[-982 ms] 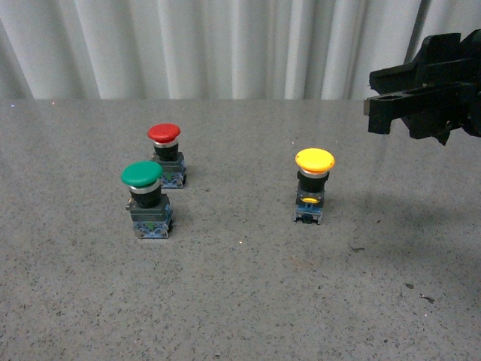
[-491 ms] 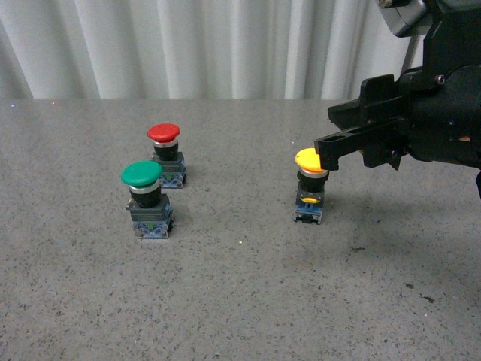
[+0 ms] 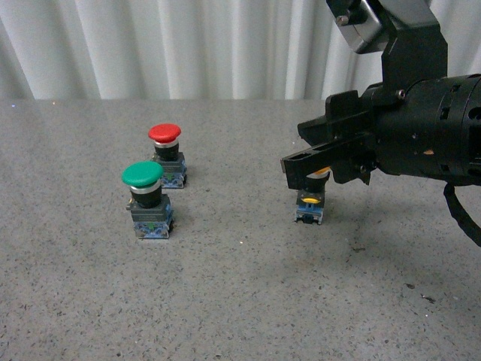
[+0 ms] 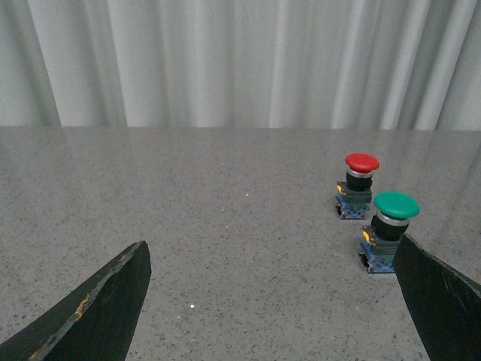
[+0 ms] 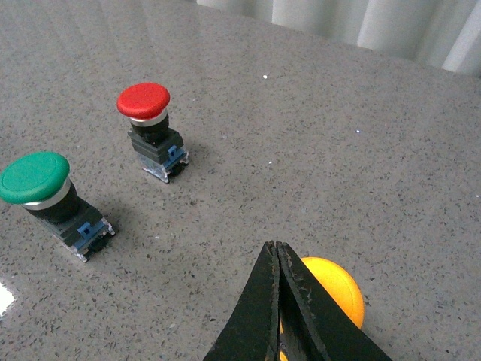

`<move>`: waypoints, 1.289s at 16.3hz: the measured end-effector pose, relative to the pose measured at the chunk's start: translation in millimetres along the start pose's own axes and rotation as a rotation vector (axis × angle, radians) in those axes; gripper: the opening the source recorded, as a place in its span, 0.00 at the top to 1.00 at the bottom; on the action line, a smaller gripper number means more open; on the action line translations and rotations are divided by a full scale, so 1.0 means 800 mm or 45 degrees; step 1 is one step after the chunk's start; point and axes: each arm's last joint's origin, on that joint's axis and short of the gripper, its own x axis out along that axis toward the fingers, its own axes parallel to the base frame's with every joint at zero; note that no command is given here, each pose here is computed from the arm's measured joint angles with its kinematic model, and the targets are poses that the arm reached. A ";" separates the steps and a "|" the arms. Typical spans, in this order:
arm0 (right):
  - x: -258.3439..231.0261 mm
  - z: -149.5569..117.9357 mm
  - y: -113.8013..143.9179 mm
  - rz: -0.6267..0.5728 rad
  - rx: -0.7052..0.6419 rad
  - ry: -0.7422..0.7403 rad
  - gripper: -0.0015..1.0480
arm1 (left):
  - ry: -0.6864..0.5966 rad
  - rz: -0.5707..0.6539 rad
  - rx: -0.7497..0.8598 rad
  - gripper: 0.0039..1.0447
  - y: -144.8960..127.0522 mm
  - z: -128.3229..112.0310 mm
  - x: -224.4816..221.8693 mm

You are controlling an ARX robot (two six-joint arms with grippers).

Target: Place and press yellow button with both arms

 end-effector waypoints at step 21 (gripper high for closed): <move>0.017 -0.022 -0.011 -0.064 -0.050 0.171 0.98 | 0.000 0.000 0.000 0.06 0.000 0.000 0.000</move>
